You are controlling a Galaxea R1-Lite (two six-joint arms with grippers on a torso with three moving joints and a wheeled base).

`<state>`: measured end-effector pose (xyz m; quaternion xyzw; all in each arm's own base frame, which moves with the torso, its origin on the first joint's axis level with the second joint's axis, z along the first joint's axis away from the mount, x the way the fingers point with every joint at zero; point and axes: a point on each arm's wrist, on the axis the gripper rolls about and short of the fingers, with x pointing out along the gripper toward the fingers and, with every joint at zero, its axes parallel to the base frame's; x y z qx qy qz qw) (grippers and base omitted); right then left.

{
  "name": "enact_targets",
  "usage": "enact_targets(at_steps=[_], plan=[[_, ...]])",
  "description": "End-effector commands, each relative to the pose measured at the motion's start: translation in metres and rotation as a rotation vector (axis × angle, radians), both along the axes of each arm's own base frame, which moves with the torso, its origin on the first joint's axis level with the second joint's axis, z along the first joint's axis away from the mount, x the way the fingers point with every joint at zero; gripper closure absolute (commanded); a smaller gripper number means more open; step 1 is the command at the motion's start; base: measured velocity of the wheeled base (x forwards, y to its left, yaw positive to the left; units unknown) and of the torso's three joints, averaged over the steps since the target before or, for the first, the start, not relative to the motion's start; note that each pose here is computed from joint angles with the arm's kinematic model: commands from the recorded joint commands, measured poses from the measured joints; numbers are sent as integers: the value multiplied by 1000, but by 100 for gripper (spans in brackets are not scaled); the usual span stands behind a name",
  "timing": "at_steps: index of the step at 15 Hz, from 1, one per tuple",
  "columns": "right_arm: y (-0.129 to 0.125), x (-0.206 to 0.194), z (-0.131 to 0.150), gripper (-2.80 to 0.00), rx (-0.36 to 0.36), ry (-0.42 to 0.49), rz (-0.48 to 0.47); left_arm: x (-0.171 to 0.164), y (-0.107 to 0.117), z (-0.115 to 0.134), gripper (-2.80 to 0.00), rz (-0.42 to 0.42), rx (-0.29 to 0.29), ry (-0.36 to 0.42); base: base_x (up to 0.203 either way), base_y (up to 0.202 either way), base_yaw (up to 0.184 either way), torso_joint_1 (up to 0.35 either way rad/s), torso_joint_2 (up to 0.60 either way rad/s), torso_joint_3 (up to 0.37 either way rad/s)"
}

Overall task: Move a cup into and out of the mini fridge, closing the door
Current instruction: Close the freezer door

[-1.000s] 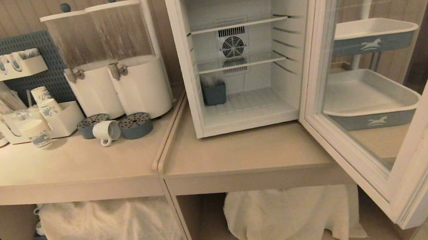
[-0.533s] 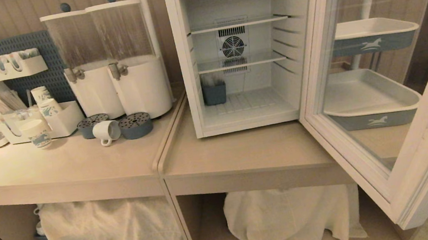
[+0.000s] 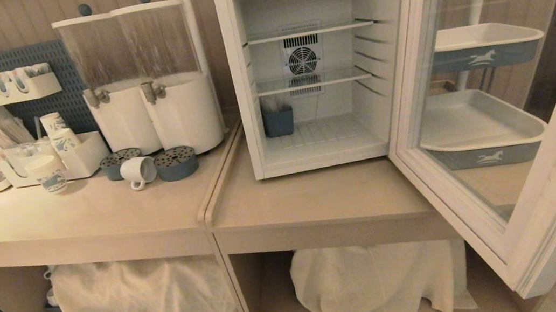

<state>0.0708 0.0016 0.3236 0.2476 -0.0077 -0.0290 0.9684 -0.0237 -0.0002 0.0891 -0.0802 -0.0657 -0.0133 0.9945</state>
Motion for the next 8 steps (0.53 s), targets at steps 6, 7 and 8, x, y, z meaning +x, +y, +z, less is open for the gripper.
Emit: enact_targets(at_steps=[6, 7, 8], plan=[[-97, 65, -53, 0, -122, 75, 458, 3, 0, -11, 0, 1, -1, 34, 0, 0, 0, 0, 0, 0], [-108, 71, -60, 0, -167, 37, 566, 3, 0, -11, 0, 1, -1, 34, 0, 0, 0, 0, 0, 0], [-112, 73, -64, 0, -193, 1, 656, 3, 0, -11, 0, 1, -1, 34, 0, 0, 0, 0, 0, 0]])
